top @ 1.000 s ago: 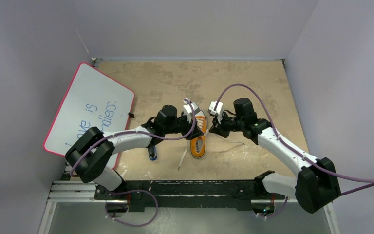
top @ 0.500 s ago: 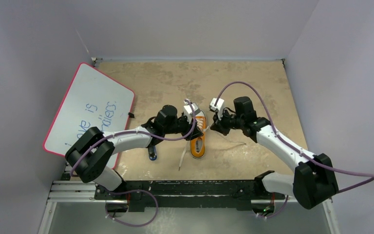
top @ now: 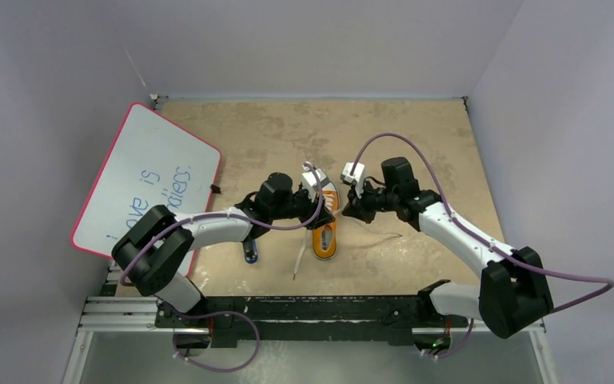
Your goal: Tie the shoes
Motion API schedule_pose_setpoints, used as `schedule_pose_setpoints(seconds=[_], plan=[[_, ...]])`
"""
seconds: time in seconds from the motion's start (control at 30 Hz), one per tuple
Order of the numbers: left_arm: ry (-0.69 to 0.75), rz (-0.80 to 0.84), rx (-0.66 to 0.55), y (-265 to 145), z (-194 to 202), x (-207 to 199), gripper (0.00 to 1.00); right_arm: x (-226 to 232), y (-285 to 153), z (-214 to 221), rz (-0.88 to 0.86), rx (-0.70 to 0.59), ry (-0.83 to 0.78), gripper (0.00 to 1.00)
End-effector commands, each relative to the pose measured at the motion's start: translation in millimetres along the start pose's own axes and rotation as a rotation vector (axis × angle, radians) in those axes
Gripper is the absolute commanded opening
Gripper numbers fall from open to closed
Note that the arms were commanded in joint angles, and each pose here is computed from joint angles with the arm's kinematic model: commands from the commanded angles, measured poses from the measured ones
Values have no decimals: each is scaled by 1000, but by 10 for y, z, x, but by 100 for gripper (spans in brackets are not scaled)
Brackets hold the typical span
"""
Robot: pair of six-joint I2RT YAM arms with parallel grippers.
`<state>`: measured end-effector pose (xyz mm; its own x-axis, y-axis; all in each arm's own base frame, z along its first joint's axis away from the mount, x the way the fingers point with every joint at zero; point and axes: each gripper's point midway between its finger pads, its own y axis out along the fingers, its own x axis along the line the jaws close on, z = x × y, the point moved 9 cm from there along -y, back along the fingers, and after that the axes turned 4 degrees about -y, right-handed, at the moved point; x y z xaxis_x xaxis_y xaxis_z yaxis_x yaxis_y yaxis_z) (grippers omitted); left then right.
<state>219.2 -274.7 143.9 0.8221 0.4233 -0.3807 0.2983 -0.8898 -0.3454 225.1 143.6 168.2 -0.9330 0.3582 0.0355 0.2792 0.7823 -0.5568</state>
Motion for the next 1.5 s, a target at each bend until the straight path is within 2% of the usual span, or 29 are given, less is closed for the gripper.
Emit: schedule_pose_setpoints(seconds=[0.0, 0.13, 0.2, 0.33, 0.4, 0.43, 0.5, 0.6, 0.63, 0.67, 0.77, 0.97, 1.1, 1.3, 1.47], plan=[[47, 16, -135, 86, -332, -43, 37, -3, -35, -190, -27, -51, -44, 0], [40, -12, -159, 131, -373, -12, 32, 4, -41, -186, -30, -47, -41, 0], [39, -22, -167, 141, -386, -1, 25, 11, -46, -184, -30, -42, -36, 0], [39, -38, -138, 130, -345, 16, 1, 11, -76, -195, 1, -26, 12, 0], [37, -56, -120, 101, -315, 30, 0, -2, -98, -215, 43, -1, 96, 0], [33, -60, -113, 87, -300, 28, 0, 5, -118, -225, 60, 26, 160, 4], [18, -61, -99, 76, -307, 13, 0, 13, -173, -268, 129, 67, 313, 25], [-20, -51, -90, 85, -296, -3, 0, 128, -303, -326, 195, 88, 527, 40], [-32, -46, -90, 94, -291, -13, 0, 179, -354, -318, 279, 100, 695, 53], [-41, -44, -91, 101, -297, -14, 0, 187, -423, -285, 384, 123, 816, 61], [-56, -46, -88, 116, -304, -13, 0, 148, -589, -187, 572, 219, 1074, 70], [-58, -42, -57, 164, -326, -45, 0, -151, -690, 216, 842, 297, 1599, 73], [-54, -44, -29, 195, -301, -42, 0, -300, -526, 300, 906, 335, 1755, 69], [-53, -53, -39, 186, -326, -48, 0, -371, -204, 434, 926, 312, 1983, 65], [-56, -56, -52, 198, -349, -47, 0, -290, -28, 623, 1003, 284, 2068, 62]])
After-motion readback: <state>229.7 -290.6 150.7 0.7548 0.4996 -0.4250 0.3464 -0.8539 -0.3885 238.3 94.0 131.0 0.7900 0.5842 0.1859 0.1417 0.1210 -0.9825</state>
